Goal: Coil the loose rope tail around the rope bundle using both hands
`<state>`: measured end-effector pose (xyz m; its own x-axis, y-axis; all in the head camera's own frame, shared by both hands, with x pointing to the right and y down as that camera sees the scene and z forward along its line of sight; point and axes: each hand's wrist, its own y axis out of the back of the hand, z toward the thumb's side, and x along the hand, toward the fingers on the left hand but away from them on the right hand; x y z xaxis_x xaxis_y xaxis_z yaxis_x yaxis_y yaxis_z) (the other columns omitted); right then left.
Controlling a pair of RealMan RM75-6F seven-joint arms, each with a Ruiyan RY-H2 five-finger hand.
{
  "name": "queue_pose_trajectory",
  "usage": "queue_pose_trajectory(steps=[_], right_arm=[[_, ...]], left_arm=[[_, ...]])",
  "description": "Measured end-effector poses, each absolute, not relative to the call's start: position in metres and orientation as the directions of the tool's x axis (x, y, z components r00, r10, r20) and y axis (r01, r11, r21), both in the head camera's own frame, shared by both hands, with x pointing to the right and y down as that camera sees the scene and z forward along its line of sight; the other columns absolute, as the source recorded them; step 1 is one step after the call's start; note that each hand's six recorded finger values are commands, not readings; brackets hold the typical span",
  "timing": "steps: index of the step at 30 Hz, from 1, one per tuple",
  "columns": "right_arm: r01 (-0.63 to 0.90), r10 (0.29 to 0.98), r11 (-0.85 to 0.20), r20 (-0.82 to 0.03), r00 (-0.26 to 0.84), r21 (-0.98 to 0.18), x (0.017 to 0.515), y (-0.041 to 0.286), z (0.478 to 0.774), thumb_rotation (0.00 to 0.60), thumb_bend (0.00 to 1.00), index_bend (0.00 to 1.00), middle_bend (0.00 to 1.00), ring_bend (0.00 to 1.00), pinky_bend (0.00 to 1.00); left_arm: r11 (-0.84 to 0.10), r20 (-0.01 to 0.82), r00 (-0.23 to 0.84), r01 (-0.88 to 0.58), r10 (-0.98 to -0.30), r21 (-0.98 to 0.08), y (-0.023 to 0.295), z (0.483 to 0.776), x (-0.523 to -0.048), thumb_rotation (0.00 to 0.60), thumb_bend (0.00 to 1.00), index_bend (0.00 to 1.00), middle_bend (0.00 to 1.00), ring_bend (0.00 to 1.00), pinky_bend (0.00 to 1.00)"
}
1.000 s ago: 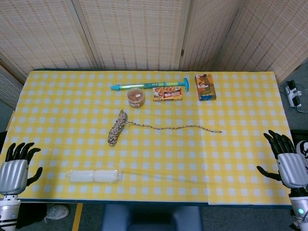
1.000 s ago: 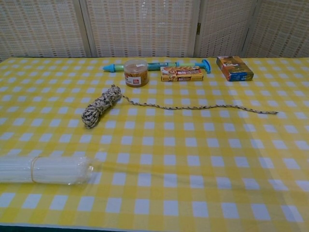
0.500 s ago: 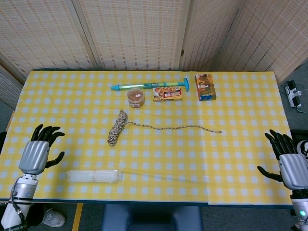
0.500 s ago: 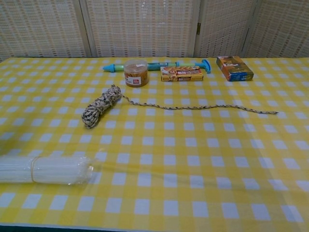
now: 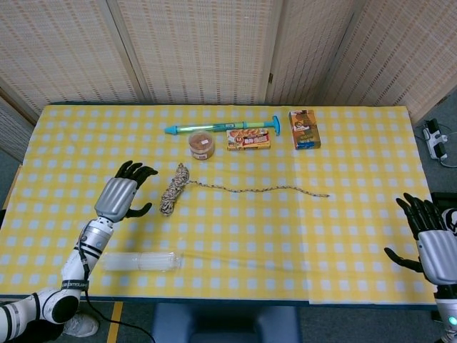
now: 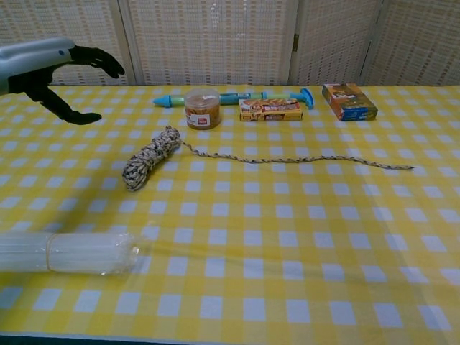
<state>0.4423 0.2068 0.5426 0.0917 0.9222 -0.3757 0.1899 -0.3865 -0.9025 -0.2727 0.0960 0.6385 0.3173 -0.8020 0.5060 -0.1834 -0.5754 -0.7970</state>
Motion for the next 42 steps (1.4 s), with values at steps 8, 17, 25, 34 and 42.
queue_pose_trajectory(steps=[8, 17, 25, 34, 42], right_arm=[[0.191, 0.924, -0.383, -0.376, 0.073, -0.904, 0.448, 0.210, 0.540, 0.600, 0.20, 0.05, 0.05, 0.04, 0.00], [0.191, 0.924, -0.383, -0.377, 0.067, -0.904, 0.450, 0.210, 0.540, 0.600, 0.20, 0.05, 0.05, 0.04, 0.00], [0.193, 0.923, -0.384, -0.379, 0.064, -0.903, 0.451, 0.210, 0.541, 0.600, 0.20, 0.05, 0.05, 0.04, 0.00], [0.187, 0.923, -0.385, -0.380, 0.060, -0.904, 0.452, 0.208, 0.543, 0.600, 0.20, 0.05, 0.05, 0.04, 0.00], [0.187, 0.922, -0.387, -0.382, 0.066, -0.903, 0.451, 0.207, 0.543, 0.600, 0.20, 0.05, 0.05, 0.05, 0.00]], left_arm=[[-0.646, 0.596, 0.294, -0.112, -0.748, -0.755, 0.092, 0.692, -0.224, 0.600, 0.29, 0.18, 0.17, 0.08, 0.04], [-0.665, 0.644, 0.186, -0.081, -0.742, -0.743, 0.090, 0.736, -0.211, 0.600, 0.29, 0.17, 0.17, 0.08, 0.05], [-0.690, 0.680, 0.119, -0.091, -0.723, -0.718, 0.096, 0.758, -0.206, 0.600, 0.29, 0.17, 0.17, 0.09, 0.08], [-0.658, 0.660, -0.028, -0.058, -0.751, -0.751, 0.083, 0.767, -0.242, 0.600, 0.29, 0.26, 0.20, 0.18, 0.21], [-0.658, 0.662, -0.037, -0.088, -0.748, -0.748, 0.085, 0.769, -0.251, 0.600, 0.29, 0.37, 0.32, 0.30, 0.30]])
